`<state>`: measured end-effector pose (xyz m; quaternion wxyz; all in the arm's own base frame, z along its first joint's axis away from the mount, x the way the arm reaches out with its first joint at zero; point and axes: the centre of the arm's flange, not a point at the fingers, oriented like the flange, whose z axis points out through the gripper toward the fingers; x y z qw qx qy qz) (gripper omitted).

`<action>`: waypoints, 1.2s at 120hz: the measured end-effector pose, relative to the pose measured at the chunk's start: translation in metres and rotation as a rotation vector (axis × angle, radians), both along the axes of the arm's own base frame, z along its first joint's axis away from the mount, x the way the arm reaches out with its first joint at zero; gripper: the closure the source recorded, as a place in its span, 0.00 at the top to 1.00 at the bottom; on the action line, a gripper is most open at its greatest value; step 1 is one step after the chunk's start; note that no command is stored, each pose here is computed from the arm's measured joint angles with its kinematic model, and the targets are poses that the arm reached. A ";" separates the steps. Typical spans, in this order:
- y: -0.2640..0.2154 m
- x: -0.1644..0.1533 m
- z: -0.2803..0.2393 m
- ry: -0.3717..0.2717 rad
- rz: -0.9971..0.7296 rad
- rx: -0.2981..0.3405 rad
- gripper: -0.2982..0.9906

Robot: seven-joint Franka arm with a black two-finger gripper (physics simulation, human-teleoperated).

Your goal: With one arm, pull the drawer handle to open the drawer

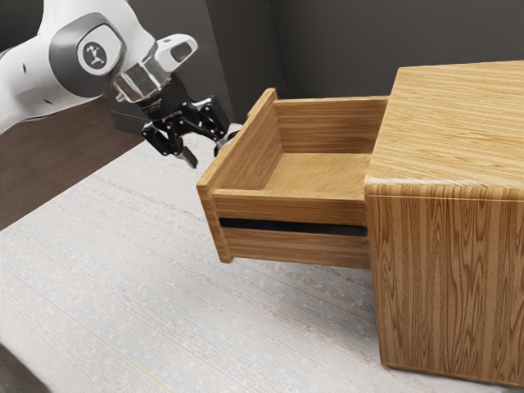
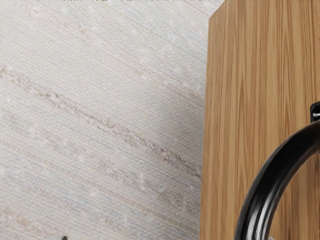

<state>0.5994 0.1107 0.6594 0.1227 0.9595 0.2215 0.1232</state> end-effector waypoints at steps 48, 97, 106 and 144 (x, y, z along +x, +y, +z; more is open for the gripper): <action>0.028 -0.013 0.004 0.002 0.038 0.000 0.58; 0.025 -0.015 0.005 0.003 0.025 -0.001 0.57; 0.025 -0.016 0.005 0.001 0.025 -0.003 0.57; 0.028 -0.028 0.021 -0.029 0.026 -0.014 0.57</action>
